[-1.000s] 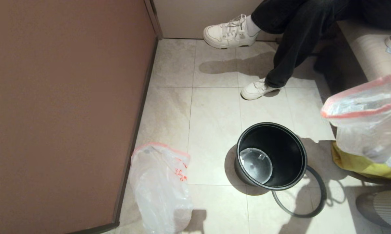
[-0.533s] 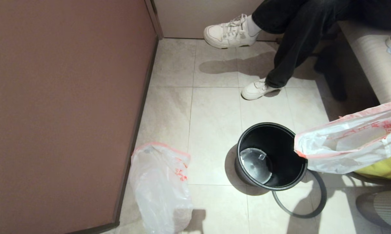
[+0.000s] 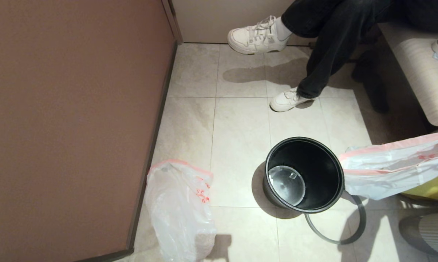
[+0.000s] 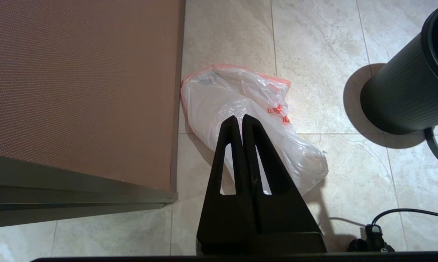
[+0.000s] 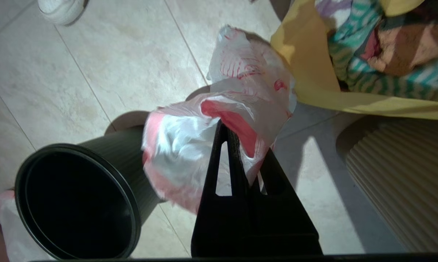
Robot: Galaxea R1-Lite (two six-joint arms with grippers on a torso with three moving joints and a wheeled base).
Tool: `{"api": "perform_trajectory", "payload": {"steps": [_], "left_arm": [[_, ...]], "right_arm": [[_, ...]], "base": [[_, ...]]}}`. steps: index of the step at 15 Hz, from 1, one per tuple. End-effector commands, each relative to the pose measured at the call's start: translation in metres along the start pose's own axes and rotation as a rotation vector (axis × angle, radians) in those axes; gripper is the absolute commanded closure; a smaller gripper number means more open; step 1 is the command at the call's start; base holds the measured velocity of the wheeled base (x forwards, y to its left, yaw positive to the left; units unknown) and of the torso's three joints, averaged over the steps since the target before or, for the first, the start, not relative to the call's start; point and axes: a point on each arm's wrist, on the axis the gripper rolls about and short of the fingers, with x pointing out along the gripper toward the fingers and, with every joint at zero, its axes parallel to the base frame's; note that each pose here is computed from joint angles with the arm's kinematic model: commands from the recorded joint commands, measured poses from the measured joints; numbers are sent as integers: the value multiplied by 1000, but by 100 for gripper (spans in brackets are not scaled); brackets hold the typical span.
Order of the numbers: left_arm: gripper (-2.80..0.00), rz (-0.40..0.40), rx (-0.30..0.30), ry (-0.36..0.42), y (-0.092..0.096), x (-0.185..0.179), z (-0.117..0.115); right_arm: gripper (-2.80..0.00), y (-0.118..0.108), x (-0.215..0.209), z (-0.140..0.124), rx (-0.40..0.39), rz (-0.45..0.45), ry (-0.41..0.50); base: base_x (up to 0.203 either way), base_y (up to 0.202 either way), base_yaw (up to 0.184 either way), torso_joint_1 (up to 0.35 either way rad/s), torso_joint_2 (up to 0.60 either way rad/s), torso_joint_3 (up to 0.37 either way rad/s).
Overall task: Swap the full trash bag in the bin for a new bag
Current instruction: Place the trash bag on the floor
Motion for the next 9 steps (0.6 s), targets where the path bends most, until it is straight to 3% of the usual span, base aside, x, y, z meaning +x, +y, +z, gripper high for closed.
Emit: {"api": "perform_trajectory", "payload": {"steps": [1, 5, 9], "left_arm": [[0, 1, 0, 1, 0, 0, 0], [0, 1, 0, 1, 0, 0, 0], [0, 1, 0, 1, 0, 0, 0]], "right_arm": [[0, -10, 12, -12, 25, -4, 52], [0, -13, 16, -23, 15, -1, 90], [0, -19, 27, -55, -96, 19, 194]], "base": [[0, 0, 0, 0, 0, 0], [0, 0, 0, 0, 0, 0], [0, 0, 0, 0, 0, 0]]}}
